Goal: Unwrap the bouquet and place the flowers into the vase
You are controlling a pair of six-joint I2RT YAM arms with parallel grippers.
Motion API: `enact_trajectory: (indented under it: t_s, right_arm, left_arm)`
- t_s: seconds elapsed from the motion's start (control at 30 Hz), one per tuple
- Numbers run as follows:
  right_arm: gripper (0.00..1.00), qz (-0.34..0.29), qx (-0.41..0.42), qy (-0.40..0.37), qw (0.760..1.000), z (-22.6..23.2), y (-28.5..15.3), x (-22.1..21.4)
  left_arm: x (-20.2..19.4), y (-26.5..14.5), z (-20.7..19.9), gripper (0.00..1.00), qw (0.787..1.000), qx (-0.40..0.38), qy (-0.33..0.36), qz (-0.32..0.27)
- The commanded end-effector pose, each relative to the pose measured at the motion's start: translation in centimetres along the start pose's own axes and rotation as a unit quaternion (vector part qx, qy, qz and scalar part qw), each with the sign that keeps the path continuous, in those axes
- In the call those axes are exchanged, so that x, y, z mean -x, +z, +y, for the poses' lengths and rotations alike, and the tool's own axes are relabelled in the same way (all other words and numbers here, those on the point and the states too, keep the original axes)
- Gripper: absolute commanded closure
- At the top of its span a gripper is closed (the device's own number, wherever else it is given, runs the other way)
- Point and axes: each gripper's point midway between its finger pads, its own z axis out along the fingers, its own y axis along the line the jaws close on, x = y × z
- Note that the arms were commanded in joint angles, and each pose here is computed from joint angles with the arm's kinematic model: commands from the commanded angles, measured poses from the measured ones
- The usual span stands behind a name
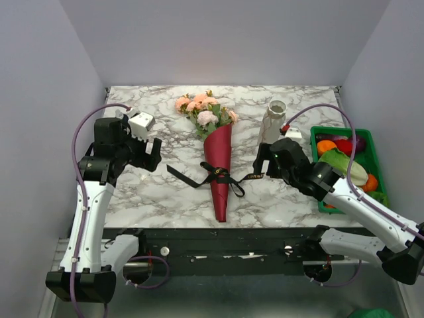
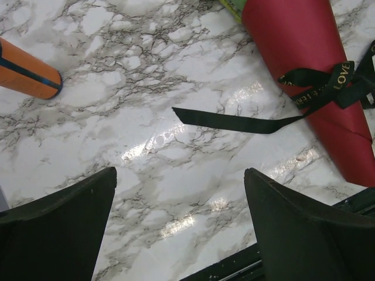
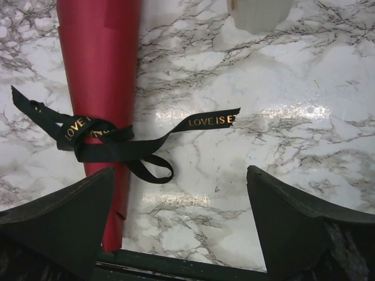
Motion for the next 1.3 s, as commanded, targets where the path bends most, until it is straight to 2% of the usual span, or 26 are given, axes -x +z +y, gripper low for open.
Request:
enact_trajectory:
  t_s: [0.0,0.33,0.47,0.8,1.07,1.27]
  right_arm:
    - [0.0,0.007,-0.031,0.022,0.999,-0.7,0.9,-1.0]
    - [0.05,0.064,-0.036,0.117,0.99,-0.1,4.5,-6.5]
    - [0.07,0.082,-0.068,0.146,0.984,-0.5,6.0,-8.2]
    - [0.11,0.044,-0.058,0.214,0.974,-0.1,8.0,-8.4]
    - [0.16,0.069,-0.11,0.271,0.954,-0.4,10.5,-10.9]
    - [0.19,0.069,-0.112,0.3,0.945,0.9,11.8,-10.6]
  left_arm:
    - [-1.7,0.6,-2.4,0.01,0.997,-0.066,0.028,0.026]
    - [-4.1,3.6,-6.4,0.01,0.984,-0.134,0.097,0.067]
    - [-4.9,4.9,-8.0,0.01,0.975,-0.17,0.118,0.078]
    - [-7.0,8.6,-9.9,0.01,0.957,-0.211,0.167,0.106]
    - [-8.9,11.7,-12.5,0.01,0.938,-0.241,0.21,0.135]
    - [-9.6,13.1,-13.2,0.01,0.933,-0.241,0.231,0.134]
